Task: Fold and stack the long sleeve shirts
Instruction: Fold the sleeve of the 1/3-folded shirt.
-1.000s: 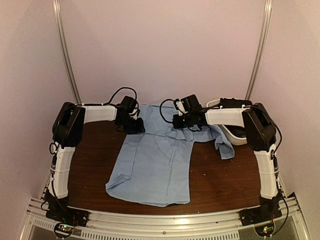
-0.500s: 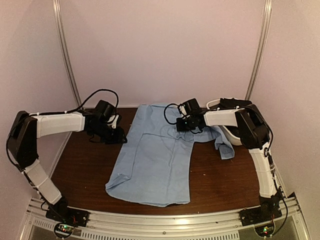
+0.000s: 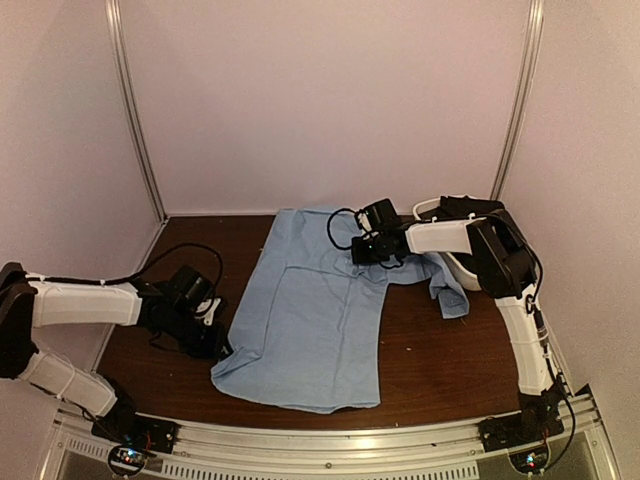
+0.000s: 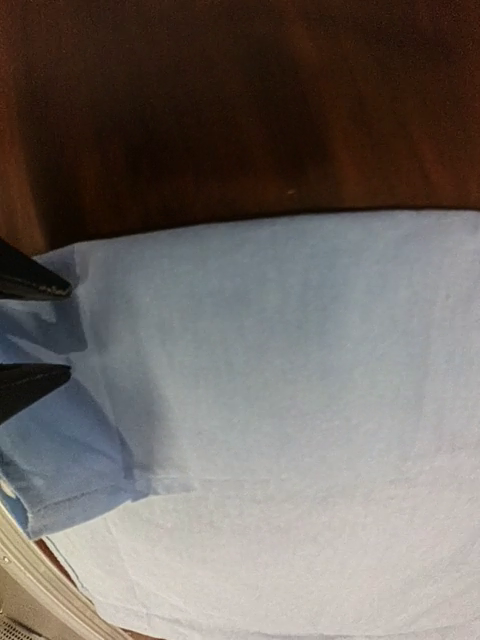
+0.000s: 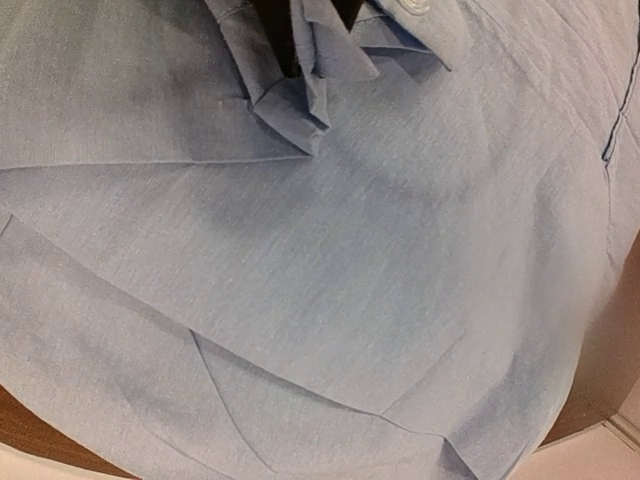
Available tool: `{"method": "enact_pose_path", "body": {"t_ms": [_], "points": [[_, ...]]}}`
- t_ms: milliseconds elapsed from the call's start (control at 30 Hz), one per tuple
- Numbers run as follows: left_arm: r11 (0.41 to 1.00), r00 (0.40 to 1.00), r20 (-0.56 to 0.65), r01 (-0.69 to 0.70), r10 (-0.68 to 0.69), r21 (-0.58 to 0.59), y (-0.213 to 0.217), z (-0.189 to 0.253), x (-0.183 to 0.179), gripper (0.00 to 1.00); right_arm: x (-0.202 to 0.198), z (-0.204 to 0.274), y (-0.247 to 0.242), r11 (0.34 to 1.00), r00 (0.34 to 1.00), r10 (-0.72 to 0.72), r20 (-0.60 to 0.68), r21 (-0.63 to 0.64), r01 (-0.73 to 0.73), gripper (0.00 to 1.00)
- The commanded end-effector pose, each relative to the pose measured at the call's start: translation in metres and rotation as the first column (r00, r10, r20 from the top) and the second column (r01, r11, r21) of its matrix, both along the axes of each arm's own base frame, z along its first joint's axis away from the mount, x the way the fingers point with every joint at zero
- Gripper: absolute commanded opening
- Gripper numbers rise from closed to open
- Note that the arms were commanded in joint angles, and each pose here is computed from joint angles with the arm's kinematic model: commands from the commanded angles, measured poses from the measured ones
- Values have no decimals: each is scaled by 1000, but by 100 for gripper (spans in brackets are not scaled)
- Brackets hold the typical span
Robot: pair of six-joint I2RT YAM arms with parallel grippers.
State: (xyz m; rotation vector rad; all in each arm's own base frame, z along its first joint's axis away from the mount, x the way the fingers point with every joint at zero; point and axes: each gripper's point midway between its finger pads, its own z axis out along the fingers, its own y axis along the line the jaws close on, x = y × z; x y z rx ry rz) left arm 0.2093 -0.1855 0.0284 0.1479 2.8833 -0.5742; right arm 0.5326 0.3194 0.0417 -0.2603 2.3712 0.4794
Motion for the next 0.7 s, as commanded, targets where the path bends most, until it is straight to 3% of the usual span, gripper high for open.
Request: {"method": "enact_pose_path", "body": {"t_ms": [0,400,667], "points": [[996,1000,-20,-18,16,-85,-14,7,-21,23,-1,-22,-5,1000,999,-25,-42,-15,24,0],[998,987,-163,-18,8,-61,-9,-6,-95,21,-4,-30,-4,1000,998,-29,-60,2,29,0],[999,988,-157,-14,7,-39,-3,0,-97,21,-6,-33,-4,1000,997,-25,-69,4,26,0]]}}
